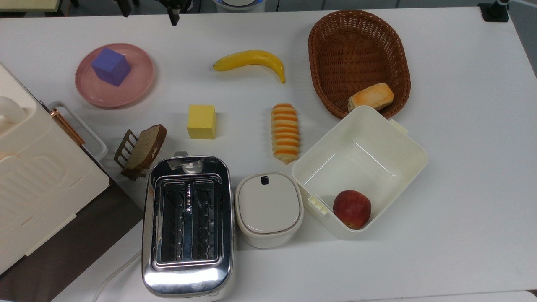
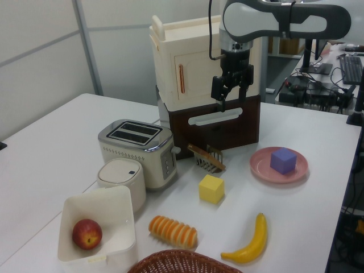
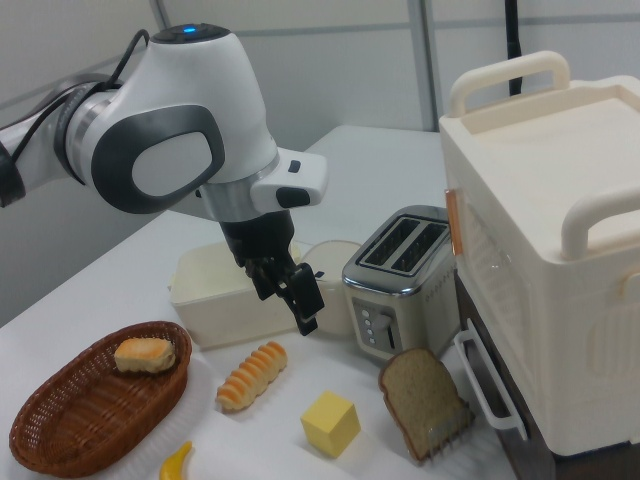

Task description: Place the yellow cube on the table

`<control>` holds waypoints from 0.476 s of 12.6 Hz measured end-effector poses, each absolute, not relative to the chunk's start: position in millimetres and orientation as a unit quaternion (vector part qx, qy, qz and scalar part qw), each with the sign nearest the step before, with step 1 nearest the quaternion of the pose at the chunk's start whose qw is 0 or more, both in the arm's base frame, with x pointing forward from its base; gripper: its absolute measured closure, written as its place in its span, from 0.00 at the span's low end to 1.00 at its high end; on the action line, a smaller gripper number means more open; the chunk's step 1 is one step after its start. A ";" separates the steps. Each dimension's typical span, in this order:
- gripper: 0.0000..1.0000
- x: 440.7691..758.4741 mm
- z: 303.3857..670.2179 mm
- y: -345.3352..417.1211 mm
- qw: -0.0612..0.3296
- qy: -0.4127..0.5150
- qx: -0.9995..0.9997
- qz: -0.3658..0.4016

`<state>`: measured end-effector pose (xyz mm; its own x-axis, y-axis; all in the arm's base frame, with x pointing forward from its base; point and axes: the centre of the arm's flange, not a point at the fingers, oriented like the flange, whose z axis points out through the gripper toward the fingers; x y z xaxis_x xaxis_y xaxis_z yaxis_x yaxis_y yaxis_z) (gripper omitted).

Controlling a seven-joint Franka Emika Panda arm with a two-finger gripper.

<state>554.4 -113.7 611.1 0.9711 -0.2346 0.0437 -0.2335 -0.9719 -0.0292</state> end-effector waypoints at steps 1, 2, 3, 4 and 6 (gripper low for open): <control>0.00 555.0 610.2 -112.2 0.012 0.117 -0.993 -0.023; 0.00 555.2 609.5 -112.2 0.012 0.117 -0.993 -0.022; 0.00 555.3 608.6 -112.2 0.012 0.117 -0.993 -0.021; 0.00 555.5 608.1 -112.2 0.012 0.117 -0.993 -0.021; 0.00 555.7 606.9 -112.2 0.012 0.116 -0.993 -0.019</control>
